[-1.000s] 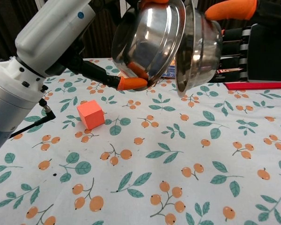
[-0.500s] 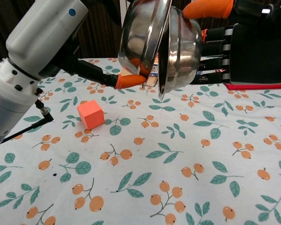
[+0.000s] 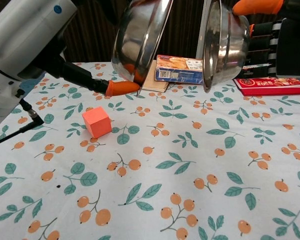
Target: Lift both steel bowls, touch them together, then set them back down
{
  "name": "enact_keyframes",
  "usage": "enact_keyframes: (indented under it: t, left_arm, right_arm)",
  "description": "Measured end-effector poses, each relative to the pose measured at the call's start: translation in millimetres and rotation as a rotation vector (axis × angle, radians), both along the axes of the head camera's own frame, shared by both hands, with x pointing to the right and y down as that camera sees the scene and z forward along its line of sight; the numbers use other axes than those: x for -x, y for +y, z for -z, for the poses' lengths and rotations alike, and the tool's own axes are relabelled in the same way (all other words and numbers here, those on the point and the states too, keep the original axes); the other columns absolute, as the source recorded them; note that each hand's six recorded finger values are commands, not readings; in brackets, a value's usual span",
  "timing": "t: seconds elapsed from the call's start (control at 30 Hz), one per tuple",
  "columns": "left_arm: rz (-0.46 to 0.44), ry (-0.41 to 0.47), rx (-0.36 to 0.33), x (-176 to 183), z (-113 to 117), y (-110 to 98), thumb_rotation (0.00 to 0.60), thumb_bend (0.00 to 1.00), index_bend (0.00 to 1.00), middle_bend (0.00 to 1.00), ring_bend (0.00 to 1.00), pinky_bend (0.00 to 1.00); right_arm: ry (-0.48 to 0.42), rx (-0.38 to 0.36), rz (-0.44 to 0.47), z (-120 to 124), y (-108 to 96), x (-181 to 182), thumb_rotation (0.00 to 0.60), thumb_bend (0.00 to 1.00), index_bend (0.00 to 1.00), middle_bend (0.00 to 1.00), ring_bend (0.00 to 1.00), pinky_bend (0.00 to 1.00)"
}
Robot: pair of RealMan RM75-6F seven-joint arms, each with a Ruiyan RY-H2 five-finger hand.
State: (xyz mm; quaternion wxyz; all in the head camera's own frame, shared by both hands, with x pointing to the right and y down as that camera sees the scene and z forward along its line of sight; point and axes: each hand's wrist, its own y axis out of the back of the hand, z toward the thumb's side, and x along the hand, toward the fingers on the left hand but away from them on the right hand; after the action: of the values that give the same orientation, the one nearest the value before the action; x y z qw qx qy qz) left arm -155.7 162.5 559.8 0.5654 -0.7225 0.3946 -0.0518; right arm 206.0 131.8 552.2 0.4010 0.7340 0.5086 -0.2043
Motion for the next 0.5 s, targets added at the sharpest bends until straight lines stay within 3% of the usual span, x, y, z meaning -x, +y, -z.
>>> enact_keyframes:
  t: [0.2, 0.5]
  left_arm:
    - [0.004, -0.025, -0.022, 1.1, 1.0, -2.8, 0.600, 0.29, 0.51, 0.61, 0.49, 0.74]
    - [-0.018, -0.049, -0.030, -8.4, -6.1, 0.0, 0.600, 0.29, 0.51, 0.61, 0.49, 0.74]
  right_arm:
    - [-0.011, 0.004, 0.004, 0.6, 0.5, -1.6, 0.600, 0.51, 0.89, 0.80, 0.86, 1.00]
    - [-0.077, -0.002, 0.057, 18.6, 15.6, 25.3, 0.600, 0.52, 0.89, 0.80, 0.86, 1.00]
